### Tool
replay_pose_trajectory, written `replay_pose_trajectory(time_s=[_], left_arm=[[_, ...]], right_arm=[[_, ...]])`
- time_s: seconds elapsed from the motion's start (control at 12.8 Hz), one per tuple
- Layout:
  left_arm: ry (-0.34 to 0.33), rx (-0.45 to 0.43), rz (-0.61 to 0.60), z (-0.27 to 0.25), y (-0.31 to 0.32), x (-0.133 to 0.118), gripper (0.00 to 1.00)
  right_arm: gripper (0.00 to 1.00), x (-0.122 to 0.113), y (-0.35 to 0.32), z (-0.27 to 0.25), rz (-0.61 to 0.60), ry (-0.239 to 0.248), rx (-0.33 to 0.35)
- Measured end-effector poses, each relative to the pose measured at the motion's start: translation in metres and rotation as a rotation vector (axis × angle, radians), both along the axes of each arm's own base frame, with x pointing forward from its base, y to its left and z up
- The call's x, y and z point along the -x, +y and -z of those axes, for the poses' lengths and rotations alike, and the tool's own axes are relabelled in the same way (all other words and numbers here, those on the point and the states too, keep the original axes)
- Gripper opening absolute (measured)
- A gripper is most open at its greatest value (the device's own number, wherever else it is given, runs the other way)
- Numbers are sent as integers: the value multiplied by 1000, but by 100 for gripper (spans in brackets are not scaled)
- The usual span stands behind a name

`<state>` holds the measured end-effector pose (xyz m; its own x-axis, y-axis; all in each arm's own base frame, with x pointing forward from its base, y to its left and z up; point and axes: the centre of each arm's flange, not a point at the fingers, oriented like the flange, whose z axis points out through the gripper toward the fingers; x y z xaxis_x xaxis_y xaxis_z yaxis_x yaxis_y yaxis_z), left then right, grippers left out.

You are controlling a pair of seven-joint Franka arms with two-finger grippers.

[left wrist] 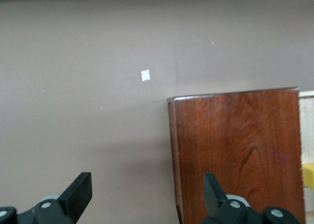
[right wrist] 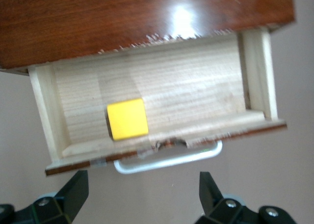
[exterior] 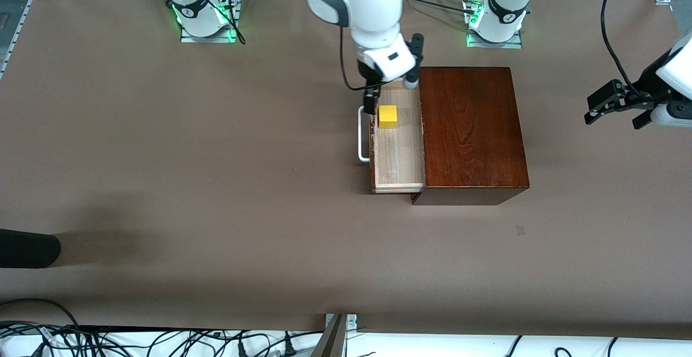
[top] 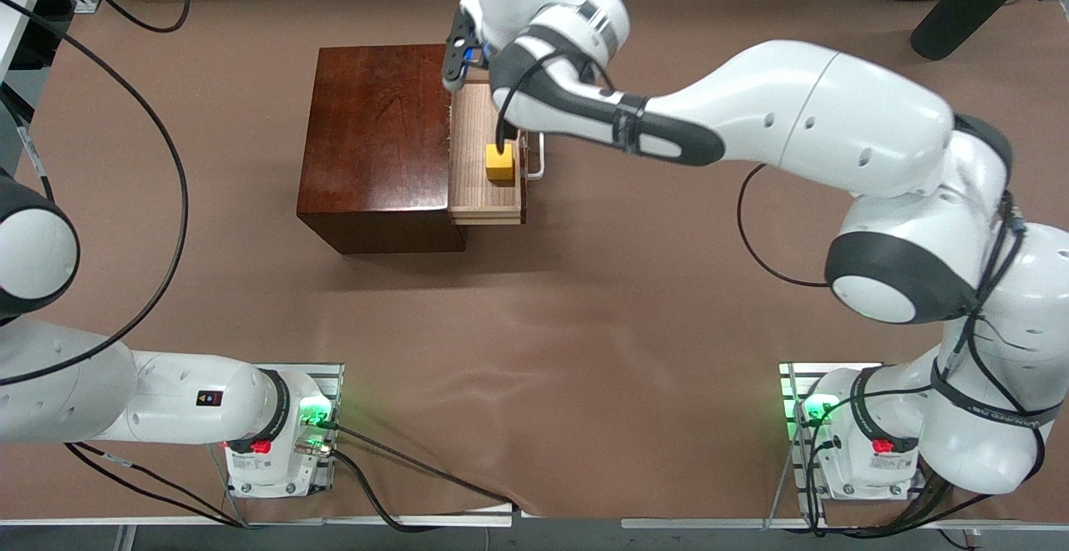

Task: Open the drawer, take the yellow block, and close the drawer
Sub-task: 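Lower the right gripper into the drawer around the yellow cube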

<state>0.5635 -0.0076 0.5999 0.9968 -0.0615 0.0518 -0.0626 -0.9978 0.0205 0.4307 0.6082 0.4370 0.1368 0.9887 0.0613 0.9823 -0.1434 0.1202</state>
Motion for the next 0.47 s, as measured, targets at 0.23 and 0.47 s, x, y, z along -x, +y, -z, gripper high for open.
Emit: replay_pose_trajectory(time_s=[0.23,0.47], left_arm=[[22,-16,34,10,-15,8,100],[26,-21,42,12,-12,8,100]], right_arm=[[100,14,19,36,-45,-12,49],[100,6,20,60,-78,-10,70]])
